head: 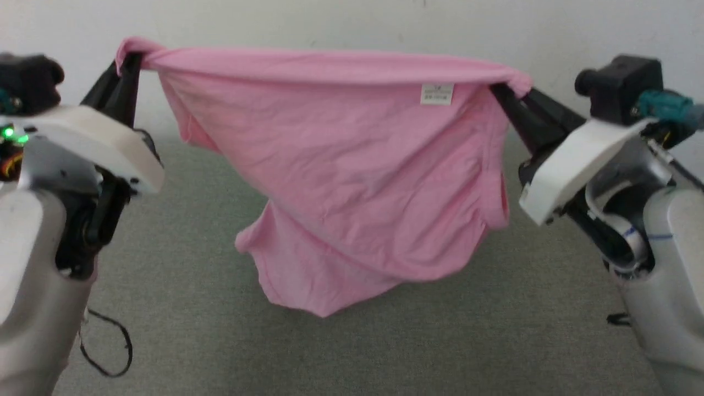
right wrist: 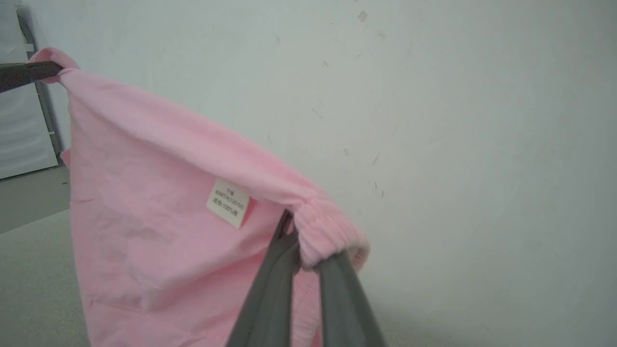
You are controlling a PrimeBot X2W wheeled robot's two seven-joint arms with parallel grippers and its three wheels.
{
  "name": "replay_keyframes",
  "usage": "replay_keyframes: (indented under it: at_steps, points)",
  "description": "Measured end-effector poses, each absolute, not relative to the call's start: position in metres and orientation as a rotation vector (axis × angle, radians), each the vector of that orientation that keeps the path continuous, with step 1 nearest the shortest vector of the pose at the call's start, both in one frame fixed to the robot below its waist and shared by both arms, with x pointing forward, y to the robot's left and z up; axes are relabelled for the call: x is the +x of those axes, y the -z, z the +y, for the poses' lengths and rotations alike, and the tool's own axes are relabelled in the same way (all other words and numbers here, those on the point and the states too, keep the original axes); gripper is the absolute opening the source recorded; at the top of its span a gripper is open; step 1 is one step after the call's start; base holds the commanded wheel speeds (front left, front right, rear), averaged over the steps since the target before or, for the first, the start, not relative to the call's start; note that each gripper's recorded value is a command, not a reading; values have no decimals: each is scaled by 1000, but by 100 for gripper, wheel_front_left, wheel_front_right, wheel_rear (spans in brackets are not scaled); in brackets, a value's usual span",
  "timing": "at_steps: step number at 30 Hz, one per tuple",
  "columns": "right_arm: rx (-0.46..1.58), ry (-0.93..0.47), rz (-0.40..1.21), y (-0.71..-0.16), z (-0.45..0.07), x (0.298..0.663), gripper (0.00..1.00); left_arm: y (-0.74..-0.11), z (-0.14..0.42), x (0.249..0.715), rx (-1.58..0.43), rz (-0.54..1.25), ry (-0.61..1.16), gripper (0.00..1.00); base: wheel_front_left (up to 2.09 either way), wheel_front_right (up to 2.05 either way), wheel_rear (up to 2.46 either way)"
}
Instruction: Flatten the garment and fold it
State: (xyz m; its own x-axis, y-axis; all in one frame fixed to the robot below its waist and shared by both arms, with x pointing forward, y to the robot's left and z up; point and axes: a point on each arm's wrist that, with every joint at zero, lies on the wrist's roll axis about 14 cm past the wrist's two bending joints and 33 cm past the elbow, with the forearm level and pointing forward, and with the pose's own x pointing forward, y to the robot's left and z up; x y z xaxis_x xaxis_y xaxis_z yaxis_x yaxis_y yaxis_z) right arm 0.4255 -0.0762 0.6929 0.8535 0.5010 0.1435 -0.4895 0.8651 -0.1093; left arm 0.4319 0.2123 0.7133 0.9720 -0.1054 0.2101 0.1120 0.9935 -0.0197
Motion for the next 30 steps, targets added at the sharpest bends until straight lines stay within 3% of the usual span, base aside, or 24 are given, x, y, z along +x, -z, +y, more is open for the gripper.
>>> replay_keyframes:
  at_steps: [13,18,24,30]
  points:
    - [-5,-429,-271,-711,-89,565,0,-713,220,582,-25,-264,37,0,0,0,0]
    - [29,-387,-210,-668,-93,607,0,-653,219,622,-54,-155,14,0,0,0,0]
    - [56,-378,-49,-583,-85,626,0,-558,217,638,-101,36,1,0,0,0,0]
    - [49,-406,100,-512,-77,598,0,-497,213,618,-163,166,-7,0,0,0,0]
